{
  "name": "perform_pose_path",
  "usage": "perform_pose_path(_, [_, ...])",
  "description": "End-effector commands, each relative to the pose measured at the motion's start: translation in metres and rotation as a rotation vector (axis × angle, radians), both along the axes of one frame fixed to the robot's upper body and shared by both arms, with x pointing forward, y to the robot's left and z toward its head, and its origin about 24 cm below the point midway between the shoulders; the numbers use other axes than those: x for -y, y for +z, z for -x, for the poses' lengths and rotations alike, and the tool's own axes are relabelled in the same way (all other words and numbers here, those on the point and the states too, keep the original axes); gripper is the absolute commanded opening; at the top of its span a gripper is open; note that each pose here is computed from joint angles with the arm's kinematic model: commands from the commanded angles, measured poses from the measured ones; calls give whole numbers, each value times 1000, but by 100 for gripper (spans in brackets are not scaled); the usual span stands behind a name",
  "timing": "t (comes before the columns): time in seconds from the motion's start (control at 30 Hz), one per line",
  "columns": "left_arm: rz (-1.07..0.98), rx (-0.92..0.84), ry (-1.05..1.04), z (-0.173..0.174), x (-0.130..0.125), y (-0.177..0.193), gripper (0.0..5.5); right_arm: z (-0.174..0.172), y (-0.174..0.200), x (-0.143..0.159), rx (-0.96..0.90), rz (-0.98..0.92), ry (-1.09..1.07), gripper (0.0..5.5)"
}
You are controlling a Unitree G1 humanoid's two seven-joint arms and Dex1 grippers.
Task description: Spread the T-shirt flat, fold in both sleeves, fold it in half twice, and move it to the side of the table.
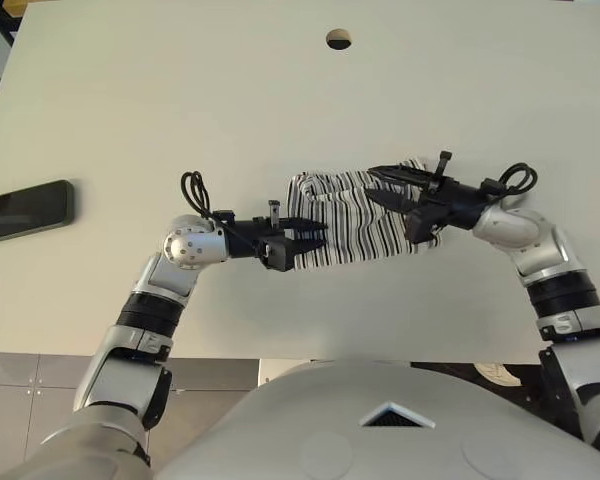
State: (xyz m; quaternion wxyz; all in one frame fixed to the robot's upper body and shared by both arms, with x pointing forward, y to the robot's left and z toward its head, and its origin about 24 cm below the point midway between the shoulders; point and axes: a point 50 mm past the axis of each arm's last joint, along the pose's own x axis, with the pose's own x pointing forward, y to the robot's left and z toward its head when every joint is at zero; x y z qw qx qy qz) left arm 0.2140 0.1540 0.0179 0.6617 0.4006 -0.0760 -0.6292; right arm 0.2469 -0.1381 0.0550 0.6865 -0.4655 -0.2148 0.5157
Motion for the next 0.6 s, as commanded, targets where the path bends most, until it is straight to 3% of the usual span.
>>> perform_pose_path(0.03, [-94, 69, -15, -4, -8, -9, 119, -13, -10, 5, -12, 75, -71, 153])
perform_pose_path(0.37, [-132, 100, -22, -6, -10, -21, 119, -34, -35, 31, -16, 193, -240, 153])
perform_pose_path(0.6, [-11, 112, 46, -12, -9, -6, 119, -29, 13, 6, 133, -151, -140, 153])
